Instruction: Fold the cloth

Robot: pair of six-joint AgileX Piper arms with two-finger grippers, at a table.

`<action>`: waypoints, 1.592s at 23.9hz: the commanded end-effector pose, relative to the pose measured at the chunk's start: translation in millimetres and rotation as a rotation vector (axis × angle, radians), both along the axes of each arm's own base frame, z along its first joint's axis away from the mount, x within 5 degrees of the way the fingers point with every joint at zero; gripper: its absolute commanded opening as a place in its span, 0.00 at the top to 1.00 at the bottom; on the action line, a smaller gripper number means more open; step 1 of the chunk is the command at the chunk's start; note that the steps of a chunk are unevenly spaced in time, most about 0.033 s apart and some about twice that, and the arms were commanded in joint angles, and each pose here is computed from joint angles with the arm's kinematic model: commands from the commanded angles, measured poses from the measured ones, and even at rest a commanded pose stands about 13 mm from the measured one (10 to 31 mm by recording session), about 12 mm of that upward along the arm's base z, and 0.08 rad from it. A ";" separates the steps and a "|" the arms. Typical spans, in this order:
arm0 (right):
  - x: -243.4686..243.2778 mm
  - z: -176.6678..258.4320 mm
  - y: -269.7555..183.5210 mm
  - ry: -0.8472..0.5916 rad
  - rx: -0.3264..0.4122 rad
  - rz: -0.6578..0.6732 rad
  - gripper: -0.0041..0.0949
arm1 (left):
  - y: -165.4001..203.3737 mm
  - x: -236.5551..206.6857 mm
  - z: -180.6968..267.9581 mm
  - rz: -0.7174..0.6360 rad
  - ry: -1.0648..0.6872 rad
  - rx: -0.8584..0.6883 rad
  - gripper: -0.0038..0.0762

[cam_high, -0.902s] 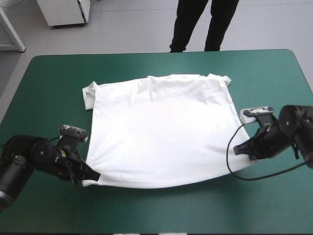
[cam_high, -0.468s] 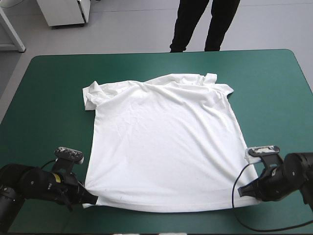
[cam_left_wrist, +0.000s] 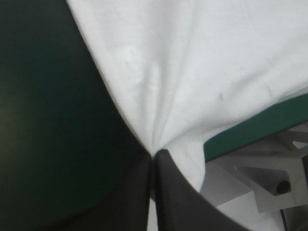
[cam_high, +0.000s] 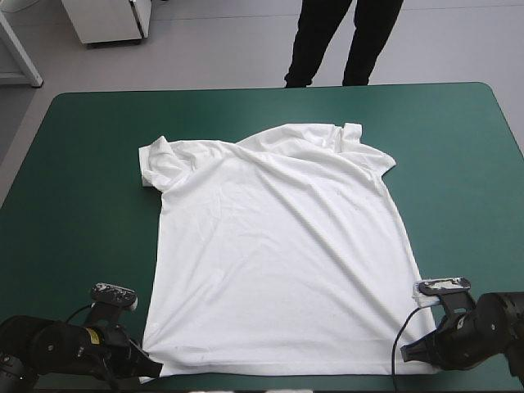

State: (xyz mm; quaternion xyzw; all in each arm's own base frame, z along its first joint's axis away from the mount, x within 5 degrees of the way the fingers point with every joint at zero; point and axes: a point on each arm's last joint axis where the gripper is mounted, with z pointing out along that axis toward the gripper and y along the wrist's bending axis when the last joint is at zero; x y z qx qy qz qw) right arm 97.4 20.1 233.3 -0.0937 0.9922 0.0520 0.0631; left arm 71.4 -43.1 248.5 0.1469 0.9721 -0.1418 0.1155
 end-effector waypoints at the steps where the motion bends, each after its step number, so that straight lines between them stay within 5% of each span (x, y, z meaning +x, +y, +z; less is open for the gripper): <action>1: -1.0 5.1 0.4 0.006 -0.001 0.013 0.97 | 0.0 -6.3 -0.2 -0.003 0.052 -0.004 0.98; 11: 11.4 37.7 1.8 -0.118 0.008 0.037 0.92 | -6.3 -7.6 3.0 -0.016 0.062 -0.076 0.92; 14: 16.5 56.0 2.4 -0.184 0.015 0.035 0.80 | -7.8 -5.6 11.7 -0.017 0.036 -0.095 0.74; 15: 18.2 63.9 2.6 -0.212 0.017 0.035 0.67 | -8.3 -3.2 22.5 -0.019 -0.003 -0.103 0.56; 18: 19.7 71.0 2.3 -0.236 0.018 0.021 0.41 | -5.8 1.9 45.9 -0.012 -0.097 -0.084 0.33; 22: 25.0 97.4 0.9 -0.331 0.008 0.009 0.34 | -2.3 10.1 97.4 -0.003 -0.283 -0.069 0.33; 25: 51.3 121.7 -3.0 -0.389 -0.058 -0.017 0.34 | 1.1 46.5 126.6 0.042 -0.331 0.060 0.33; 29: 109.7 140.2 6.3 -0.378 -0.057 -0.004 0.34 | -11.3 110.2 141.7 0.038 -0.328 0.123 0.33; 38: 186.5 149.1 16.8 -0.387 -0.048 -0.004 0.34 | -11.9 193.5 94.6 0.096 -0.209 0.187 0.33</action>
